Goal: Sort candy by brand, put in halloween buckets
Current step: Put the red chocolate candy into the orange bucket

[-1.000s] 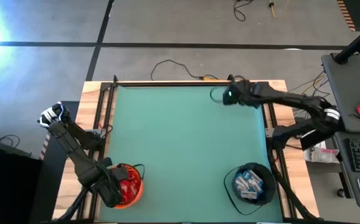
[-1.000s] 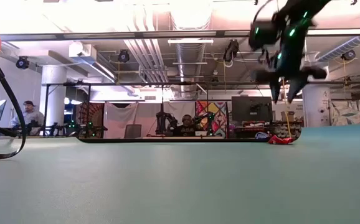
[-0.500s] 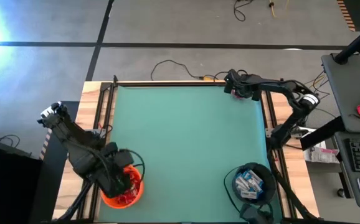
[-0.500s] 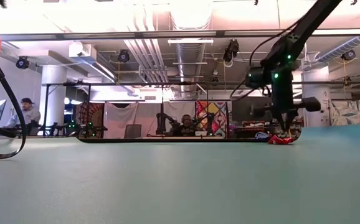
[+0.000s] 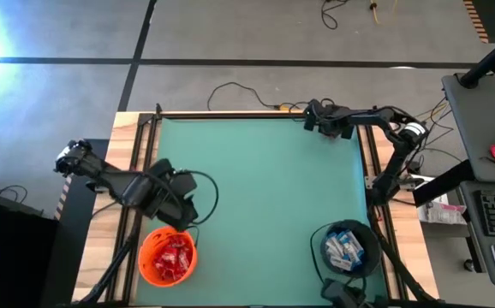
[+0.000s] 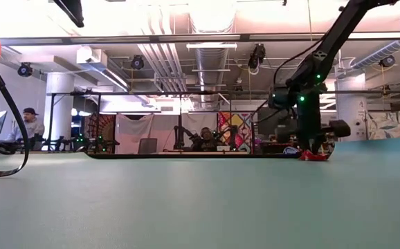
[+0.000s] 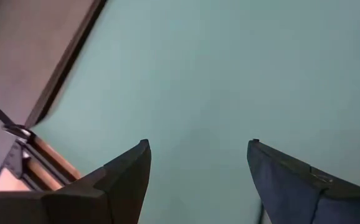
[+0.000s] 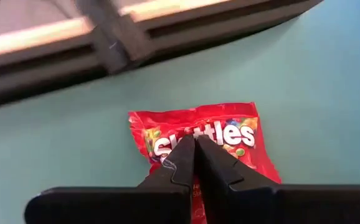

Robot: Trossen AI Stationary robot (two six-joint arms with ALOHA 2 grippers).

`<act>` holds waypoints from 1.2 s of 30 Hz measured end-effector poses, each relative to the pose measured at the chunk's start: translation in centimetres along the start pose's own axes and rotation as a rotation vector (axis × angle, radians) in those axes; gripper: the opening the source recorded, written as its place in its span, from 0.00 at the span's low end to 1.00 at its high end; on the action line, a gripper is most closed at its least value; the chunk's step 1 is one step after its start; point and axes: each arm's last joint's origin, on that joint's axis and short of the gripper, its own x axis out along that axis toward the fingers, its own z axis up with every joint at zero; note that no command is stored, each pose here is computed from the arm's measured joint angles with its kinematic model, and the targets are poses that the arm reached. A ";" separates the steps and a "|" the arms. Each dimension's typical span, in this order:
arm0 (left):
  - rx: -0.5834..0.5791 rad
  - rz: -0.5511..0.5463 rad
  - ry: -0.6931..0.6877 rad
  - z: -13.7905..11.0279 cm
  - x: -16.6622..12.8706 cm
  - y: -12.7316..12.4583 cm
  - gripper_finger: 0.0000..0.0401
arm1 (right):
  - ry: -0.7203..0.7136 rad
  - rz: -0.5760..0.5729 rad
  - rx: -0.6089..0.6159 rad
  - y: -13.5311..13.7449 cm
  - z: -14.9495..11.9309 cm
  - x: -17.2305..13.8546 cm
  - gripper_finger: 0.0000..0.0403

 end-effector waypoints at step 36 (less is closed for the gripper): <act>-0.140 -0.298 -0.294 0.4 8.7 -1.4 0.62 | -0.042 1.332 -0.586 9.0 -16.8 -24.6 0.09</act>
